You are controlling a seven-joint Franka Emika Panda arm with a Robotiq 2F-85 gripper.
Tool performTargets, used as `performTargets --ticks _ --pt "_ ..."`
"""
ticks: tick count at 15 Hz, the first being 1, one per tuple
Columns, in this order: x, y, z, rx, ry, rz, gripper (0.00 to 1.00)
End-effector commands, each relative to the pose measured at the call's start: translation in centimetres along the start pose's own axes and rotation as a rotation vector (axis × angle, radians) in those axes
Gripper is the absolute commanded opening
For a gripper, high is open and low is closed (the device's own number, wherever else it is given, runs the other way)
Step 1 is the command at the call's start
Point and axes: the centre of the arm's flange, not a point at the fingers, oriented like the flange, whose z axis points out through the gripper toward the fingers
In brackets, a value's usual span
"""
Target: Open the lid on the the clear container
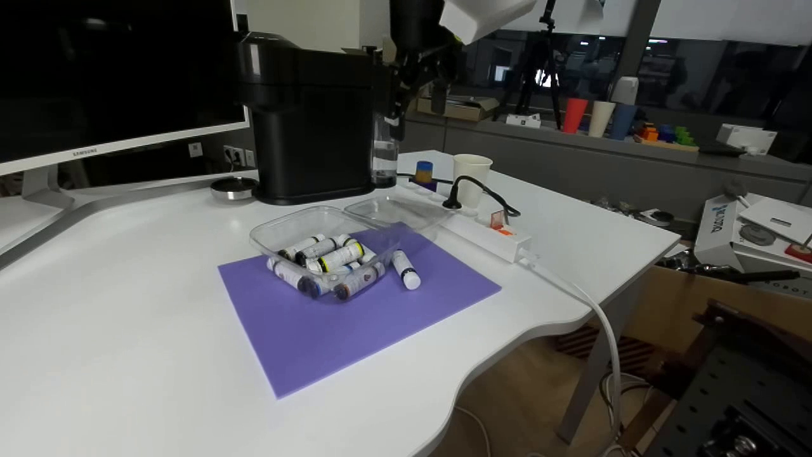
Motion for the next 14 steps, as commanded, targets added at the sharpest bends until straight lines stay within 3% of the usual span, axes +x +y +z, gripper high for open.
performTargets --ticks 1,7,14 --pt "-0.6 1.1 -1.1 0.051 -0.021 0.007 1.00" --pt "-1.8 0.7 -2.0 0.149 -0.126 0.029 1.00" --pt "-3.8 0.6 -1.8 0.176 -0.252 -0.031 1.00"
